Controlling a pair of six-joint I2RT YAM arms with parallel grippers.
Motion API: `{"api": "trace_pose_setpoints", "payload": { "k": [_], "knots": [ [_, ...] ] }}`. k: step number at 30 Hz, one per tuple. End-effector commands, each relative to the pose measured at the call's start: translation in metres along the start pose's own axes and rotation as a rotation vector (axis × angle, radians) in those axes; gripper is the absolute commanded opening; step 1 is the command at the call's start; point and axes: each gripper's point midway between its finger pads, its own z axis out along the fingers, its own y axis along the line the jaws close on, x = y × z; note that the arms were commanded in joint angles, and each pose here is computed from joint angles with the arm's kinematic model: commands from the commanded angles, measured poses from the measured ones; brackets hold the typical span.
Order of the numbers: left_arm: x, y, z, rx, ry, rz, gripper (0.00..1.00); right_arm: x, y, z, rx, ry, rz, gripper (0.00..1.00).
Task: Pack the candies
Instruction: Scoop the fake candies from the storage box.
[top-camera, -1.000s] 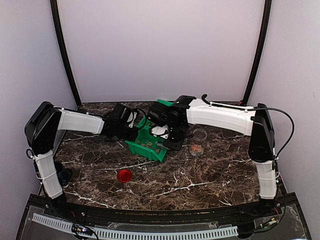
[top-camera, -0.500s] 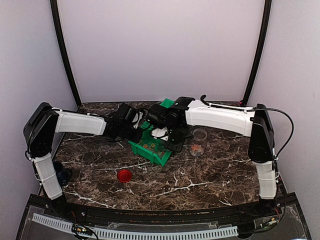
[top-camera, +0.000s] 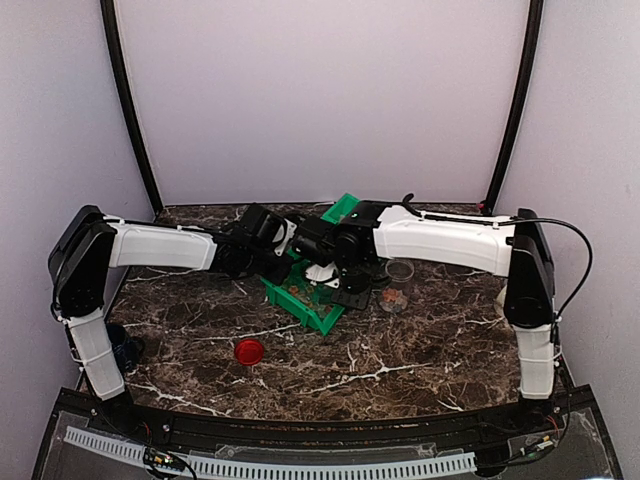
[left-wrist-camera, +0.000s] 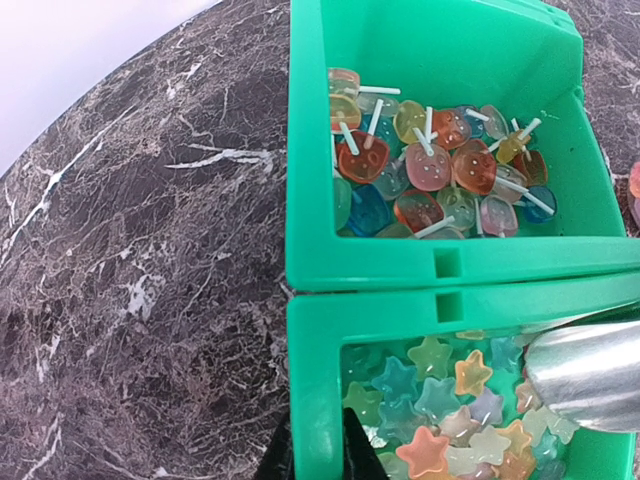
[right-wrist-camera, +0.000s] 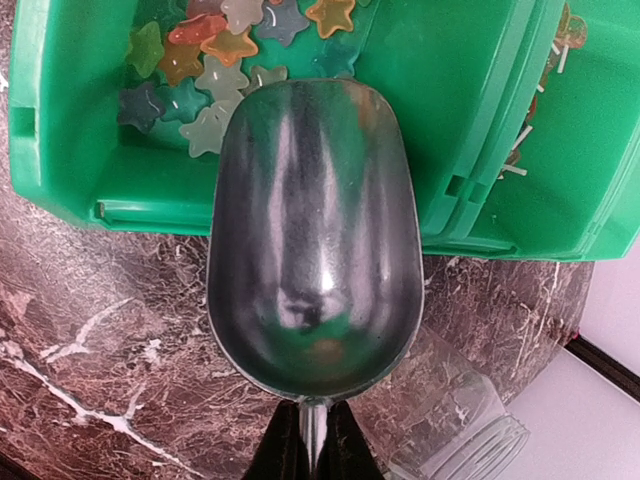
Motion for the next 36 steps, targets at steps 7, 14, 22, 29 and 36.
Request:
{"api": "trace_pose_setpoints", "payload": {
  "k": [7,14,22,29,36],
  "knots": [
    [-0.093,0.006,-0.051,0.009,-0.311,-0.019,0.0,-0.004,0.0,-0.017,0.018,-0.067,-0.036,0.0],
    [-0.098,-0.001,-0.058,0.06,-0.353,-0.037,0.0,-0.023,0.023,0.006,-0.048,-0.054,-0.082,0.0],
    [-0.09,-0.007,-0.055,0.093,-0.341,-0.055,0.0,-0.029,0.034,0.034,-0.054,-0.038,-0.039,0.0],
    [-0.079,-0.008,-0.05,0.104,-0.319,-0.099,0.0,-0.048,0.037,0.048,-0.099,-0.213,0.099,0.0],
    [-0.084,-0.008,-0.053,0.126,-0.348,-0.119,0.0,-0.057,0.053,0.049,-0.184,-0.327,0.053,0.0]
  ]
}}
